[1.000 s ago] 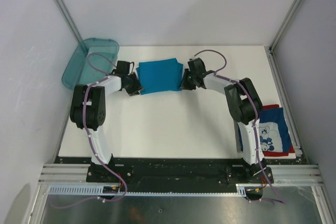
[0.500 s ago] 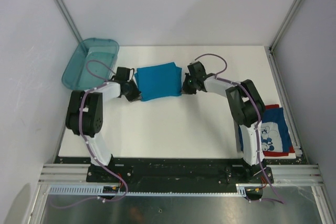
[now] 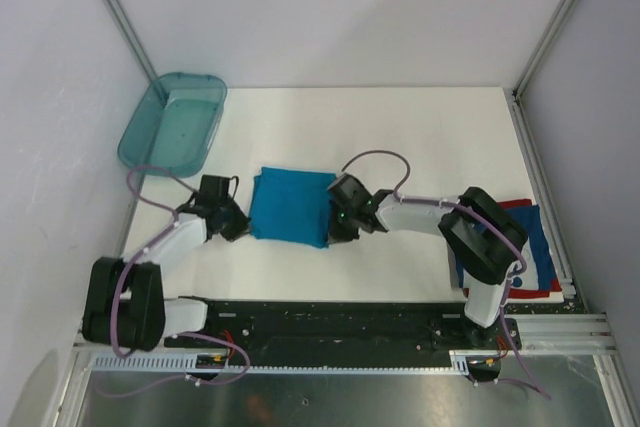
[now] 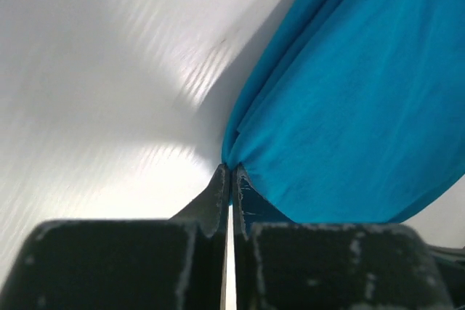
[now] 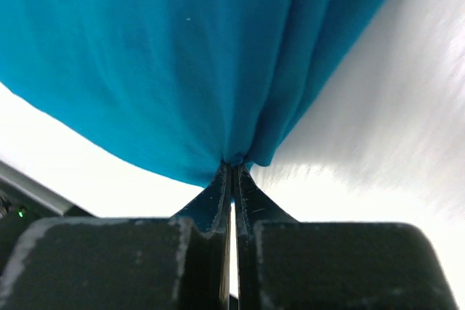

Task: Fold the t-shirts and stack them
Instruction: Fold the long partially folded tshirt into a neat square, then put the neatly folded tshirt into the corner of the board with both arms

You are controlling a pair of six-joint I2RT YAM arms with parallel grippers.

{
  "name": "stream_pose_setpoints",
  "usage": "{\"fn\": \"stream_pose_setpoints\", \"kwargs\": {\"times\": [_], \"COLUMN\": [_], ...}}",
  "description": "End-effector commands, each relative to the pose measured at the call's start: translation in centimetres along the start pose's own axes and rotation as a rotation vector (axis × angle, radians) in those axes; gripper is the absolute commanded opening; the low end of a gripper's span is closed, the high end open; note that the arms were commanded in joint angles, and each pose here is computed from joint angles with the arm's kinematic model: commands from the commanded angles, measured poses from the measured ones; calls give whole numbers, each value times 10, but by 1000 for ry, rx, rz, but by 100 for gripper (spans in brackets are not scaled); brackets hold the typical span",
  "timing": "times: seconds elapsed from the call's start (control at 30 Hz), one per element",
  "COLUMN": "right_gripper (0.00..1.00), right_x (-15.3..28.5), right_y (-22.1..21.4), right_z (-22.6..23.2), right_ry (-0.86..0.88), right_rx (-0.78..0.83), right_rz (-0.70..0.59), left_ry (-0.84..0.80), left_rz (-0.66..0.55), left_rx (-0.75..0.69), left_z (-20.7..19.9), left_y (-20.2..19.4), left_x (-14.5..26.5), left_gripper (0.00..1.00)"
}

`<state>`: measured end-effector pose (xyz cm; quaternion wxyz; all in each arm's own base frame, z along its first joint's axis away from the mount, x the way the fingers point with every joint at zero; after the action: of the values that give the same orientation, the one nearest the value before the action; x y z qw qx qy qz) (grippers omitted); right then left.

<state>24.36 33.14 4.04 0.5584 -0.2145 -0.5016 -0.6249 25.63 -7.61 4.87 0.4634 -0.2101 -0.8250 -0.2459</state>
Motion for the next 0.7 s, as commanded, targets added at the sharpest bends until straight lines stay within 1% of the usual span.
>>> {"fn": "stream_pose_setpoints", "kwargs": {"times": [0.0,0.07,0.13,0.2,0.23,0.3,0.33,0.37,0.43,0.47,0.5,0.53,0.6,0.67], "right_gripper": [0,0,7,23,30,42,46,50,54,55,55,55,55,56], "right_x": [15,19,23,29,33,45,52,61,82,91,102,113,134,155], "right_y": [-25,-33,-33,-30,-26,-19,-16,-13,-4,-1,3,5,9,11], "right_z": [19,26,26,21,15,4,-2,-9,-21,-29,-39,-52,-78,-110], "right_ry": [-16,-19,-34,-54,-83,-139,-170,-203,-257,-292,-333,-383,-492,-605], "right_rx": [-8,5,3,-7,-12,-20,-24,-25,-38,-51,-68,-84,-122,-170], "right_rz": [0,2,-7,-16,-35,-71,-87,-105,-149,-167,-183,-195,-217,-226], "left_ry": [9,15,2,-19,-30,-44,-48,-50,-63,-76,-84,-96,-130,-164], "left_rz": [-52,-87,-93,-76,-62,-47,-51,-59,-95,-114,-146,-177,-224,-241], "left_rx": [82,99,104,92,85,65,53,37,-2,-26,-50,-75,-125,-185], "left_z": [19,28,30,28,27,25,24,24,20,16,12,6,-7,-21], "left_y": [-2,0,0,-2,-4,-7,-6,-4,3,8,15,22,33,40], "left_x": [15,19,22,25,27,30,32,34,42,46,52,58,71,81], "left_gripper": [0,1,4,9,13,28,38,52,82,90,95,97,99,99]}}
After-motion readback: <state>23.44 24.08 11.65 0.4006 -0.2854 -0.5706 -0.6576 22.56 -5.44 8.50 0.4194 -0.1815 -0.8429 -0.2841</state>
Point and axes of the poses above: each gripper's point midway between its finger pads, its own x axis back along the fingers, its own z axis along the line the jaws close on, y = z × x, the point moved 2 cm from there along x, back along the fingers, and after that the axes turned 13 degrees about x, right-handed, at the moved point
